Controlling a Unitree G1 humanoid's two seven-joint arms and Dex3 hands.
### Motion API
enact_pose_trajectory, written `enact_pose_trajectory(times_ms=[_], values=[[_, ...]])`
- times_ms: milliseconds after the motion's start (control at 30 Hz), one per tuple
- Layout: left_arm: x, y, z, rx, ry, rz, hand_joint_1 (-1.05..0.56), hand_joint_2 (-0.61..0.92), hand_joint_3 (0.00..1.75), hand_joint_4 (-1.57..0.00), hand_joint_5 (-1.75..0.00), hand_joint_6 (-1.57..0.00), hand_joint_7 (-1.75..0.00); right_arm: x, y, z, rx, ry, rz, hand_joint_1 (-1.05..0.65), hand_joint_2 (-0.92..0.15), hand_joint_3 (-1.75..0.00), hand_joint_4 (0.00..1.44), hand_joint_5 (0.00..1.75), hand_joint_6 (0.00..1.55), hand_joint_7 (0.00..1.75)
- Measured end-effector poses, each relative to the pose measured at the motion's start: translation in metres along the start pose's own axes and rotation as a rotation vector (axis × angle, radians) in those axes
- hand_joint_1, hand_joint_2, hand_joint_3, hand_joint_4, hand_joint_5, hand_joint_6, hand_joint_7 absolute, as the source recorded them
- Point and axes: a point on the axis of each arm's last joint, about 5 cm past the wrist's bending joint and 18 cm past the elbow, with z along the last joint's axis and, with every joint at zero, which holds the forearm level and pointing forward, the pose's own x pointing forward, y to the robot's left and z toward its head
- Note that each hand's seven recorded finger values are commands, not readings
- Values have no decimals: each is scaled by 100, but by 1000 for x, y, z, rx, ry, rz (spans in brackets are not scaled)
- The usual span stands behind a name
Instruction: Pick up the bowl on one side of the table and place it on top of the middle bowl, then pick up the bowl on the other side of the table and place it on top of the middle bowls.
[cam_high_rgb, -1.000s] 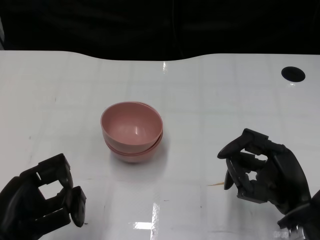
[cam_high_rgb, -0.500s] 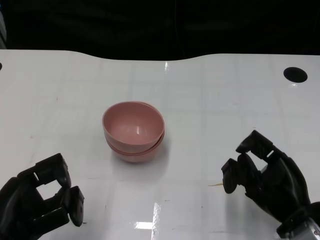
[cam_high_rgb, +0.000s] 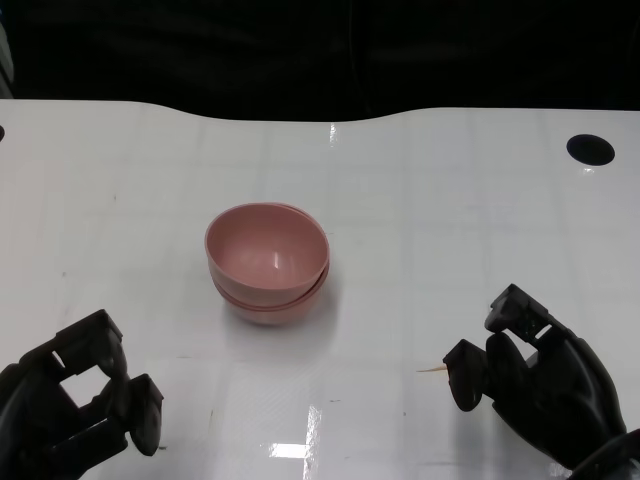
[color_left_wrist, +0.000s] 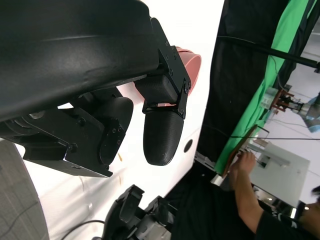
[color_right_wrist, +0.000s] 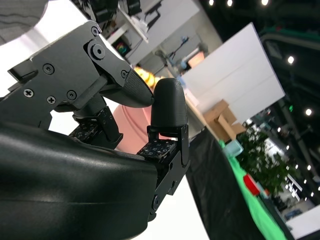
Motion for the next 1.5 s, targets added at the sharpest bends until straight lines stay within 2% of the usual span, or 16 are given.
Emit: enact_pose_trajectory(times_ms=[167, 433, 867, 1067, 1233, 1500], values=[[-2, -2, 0, -15, -3, -1, 20, 92, 145, -105, -175, -85, -175, -3, -4, -3, 12, -6, 5, -8, -49, -136, 92, 175, 77, 160], [-3, -2, 1, -16, 3, 35, 20, 92, 144, -106, -175, -85, -175, -1, -2, -5, 19, -23, -4, -8, -48, -142, 92, 175, 71, 169], [-3, -4, 1, -16, -2, 32, 19, 92, 145, -107, -175, -86, -175, -3, -1, -2, 2, -44, -19, -6, -49, -141, 93, 175, 69, 171], [-3, -4, 1, -16, -5, 31, 22, 92, 150, -112, -175, -91, -175, -4, -2, -6, 17, -60, -14, -6, -52, -138, 92, 175, 70, 168], [-3, -4, 1, -17, -4, 30, 23, 92, 150, -114, -175, -91, -175, -6, 0, -6, 8, -73, -44, -6, -53, -139, 90, 175, 67, 171], [-1, -5, 2, -12, -1, 24, 24, 92, 148, -114, -175, -90, -175, -11, 1, -7, 8, -84, -66, -6, -50, -138, 88, 175, 65, 173]])
